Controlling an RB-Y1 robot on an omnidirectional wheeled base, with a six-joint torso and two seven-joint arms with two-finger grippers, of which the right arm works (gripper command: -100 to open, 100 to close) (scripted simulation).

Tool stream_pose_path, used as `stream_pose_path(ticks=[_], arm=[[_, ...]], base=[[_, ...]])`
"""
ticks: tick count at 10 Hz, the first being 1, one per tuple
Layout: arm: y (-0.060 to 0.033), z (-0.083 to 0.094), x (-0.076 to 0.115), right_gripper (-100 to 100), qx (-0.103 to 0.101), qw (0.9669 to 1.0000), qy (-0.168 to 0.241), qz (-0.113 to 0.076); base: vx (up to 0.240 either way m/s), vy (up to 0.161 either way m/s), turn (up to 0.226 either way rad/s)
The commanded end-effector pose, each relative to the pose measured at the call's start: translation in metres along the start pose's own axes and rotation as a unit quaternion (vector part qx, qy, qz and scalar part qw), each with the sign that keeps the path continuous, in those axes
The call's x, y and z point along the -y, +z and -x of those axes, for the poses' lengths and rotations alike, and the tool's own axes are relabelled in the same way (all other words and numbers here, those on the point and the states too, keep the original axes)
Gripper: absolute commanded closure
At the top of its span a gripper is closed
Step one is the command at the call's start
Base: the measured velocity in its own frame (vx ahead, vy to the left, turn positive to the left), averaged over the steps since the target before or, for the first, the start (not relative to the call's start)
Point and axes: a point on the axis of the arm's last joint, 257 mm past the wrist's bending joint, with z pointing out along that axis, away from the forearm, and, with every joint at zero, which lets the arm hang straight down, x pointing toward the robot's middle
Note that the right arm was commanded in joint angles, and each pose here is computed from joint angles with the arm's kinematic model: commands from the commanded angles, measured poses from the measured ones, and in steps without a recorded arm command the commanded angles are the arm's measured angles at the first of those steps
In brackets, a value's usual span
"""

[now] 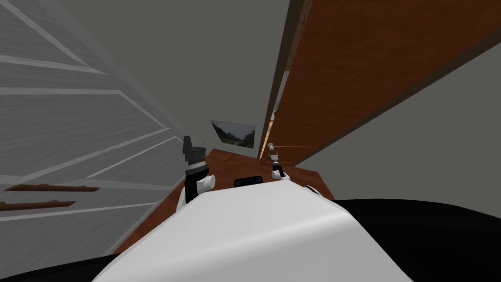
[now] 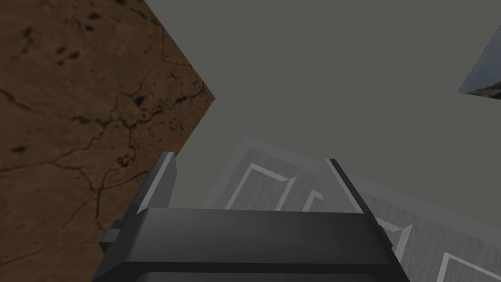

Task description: Pull the door open

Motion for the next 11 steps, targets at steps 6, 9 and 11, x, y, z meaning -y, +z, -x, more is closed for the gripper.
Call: stream_pose_path(ticks=[6, 9, 11], arm=[[-0.0003, 0.000, 0.010, -100, 0.005, 0.9938, 0.111, -0.002], [-0.0005, -0.001, 0.013, -100, 0.006, 0.9887, 0.150, -0.002], [-0.0043, 0.007, -0.008, -100, 0.008, 0.9896, 0.144, 0.010]], base=[[-0.053, -0.020, 0.019], [-0.046, -0.015, 0.011], [0.039, 0.016, 0.087]])
